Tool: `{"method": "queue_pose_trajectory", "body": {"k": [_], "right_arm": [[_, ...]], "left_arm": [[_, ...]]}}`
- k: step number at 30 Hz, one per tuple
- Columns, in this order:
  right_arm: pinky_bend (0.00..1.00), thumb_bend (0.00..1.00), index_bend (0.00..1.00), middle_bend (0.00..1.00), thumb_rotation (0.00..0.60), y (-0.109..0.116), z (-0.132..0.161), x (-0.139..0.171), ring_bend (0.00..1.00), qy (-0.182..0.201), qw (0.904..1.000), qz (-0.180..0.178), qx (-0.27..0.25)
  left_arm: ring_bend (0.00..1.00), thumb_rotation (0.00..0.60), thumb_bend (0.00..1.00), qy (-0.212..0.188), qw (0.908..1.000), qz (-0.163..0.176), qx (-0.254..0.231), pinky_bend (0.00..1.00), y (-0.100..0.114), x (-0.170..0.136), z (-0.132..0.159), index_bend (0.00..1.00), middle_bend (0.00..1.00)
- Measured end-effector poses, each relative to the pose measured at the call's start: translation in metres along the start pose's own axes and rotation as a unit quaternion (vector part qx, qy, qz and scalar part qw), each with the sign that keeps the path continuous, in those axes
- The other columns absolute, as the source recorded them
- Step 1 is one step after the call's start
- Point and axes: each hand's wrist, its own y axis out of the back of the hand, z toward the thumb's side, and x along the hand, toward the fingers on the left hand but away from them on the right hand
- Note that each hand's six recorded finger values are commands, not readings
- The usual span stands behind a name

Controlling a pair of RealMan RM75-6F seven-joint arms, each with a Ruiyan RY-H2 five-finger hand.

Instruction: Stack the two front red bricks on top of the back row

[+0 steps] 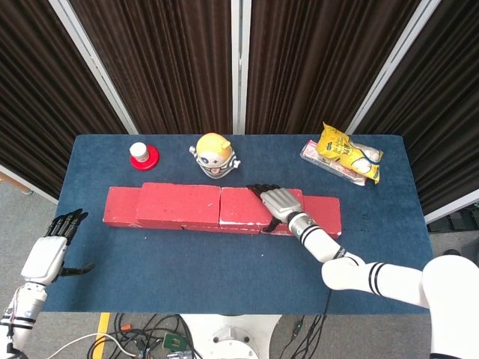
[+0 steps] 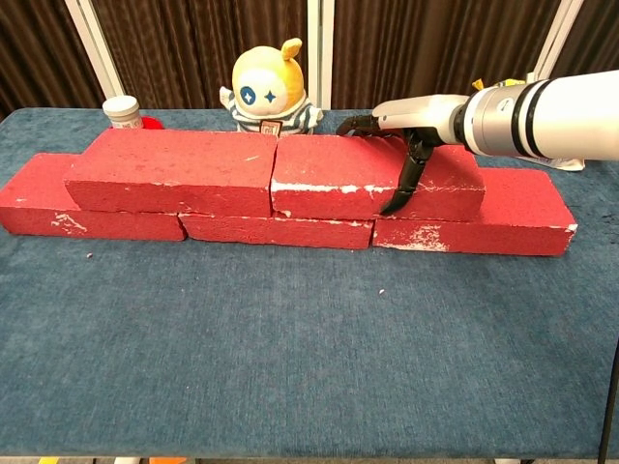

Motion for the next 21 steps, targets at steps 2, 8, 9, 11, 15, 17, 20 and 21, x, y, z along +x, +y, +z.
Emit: {"method": "queue_pose_trajectory", "body": {"k": [2,8,9,11,15,17,20,21], "right_arm": [[0.05,0.03,0.0,0.02,0.6,0.0,0.0,0.001,0.02,0.001,1.0,0.0,-0.002],[0.0,0.0,0.0,0.0,0.6,0.002,0.002,0.002,0.0,0.005,0.9999,-0.006,-0.013],[0.0,0.0,0.0,0.0,0.6,0.002,0.002,0.003,0.0,0.006,0.9998,-0.007,-0.015],[0.0,0.0,0.0,0.0,0.6,0.003,0.003,0.004,0.0,0.009,0.9997,-0.009,-0.019],[0.0,0.0,0.0,0.0,0.6,0.005,0.003,0.006,0.0,0.013,0.9996,-0.012,-0.021],[0.0,0.0,0.0,0.0,0.6,0.007,0.003,0.008,0.0,0.014,0.9995,-0.016,-0.022],[0.0,0.0,0.0,0.0,0.6,0.011,0.003,0.014,0.0,0.017,0.9994,-0.02,-0.024],[0.0,0.0,0.0,0.0,0.6,0.012,0.004,0.016,0.0,0.018,0.9993,-0.022,-0.024]], "left_arm": [[0.0,0.6,0.06,0.0,1.0,0.001,-0.001,0.0,0.0,0.0,0.0,0.0,0.0],[0.0,0.6,0.06,-0.001,1.0,0.001,-0.001,0.0,0.001,0.0,0.0,0.0,0.0],[0.0,0.6,0.06,-0.001,1.0,0.001,-0.001,0.0,0.001,0.0,0.0,0.0,0.0],[0.0,0.6,0.06,-0.001,1.0,0.002,-0.001,0.0,0.001,0.0,0.0,0.0,0.0],[0.0,0.6,0.06,-0.001,1.0,0.002,-0.001,0.0,0.002,0.0,0.0,0.0,0.0],[0.0,0.6,0.06,-0.001,1.0,0.003,-0.001,0.0,0.002,0.0,0.0,0.0,0.0],[0.0,0.6,0.06,0.0,1.0,0.004,-0.001,0.0,0.002,0.0,0.0,0.0,0.0],[0.0,0.6,0.06,0.0,1.0,0.004,-0.001,0.0,0.002,0.0,0.0,0.0,0.0]]}}
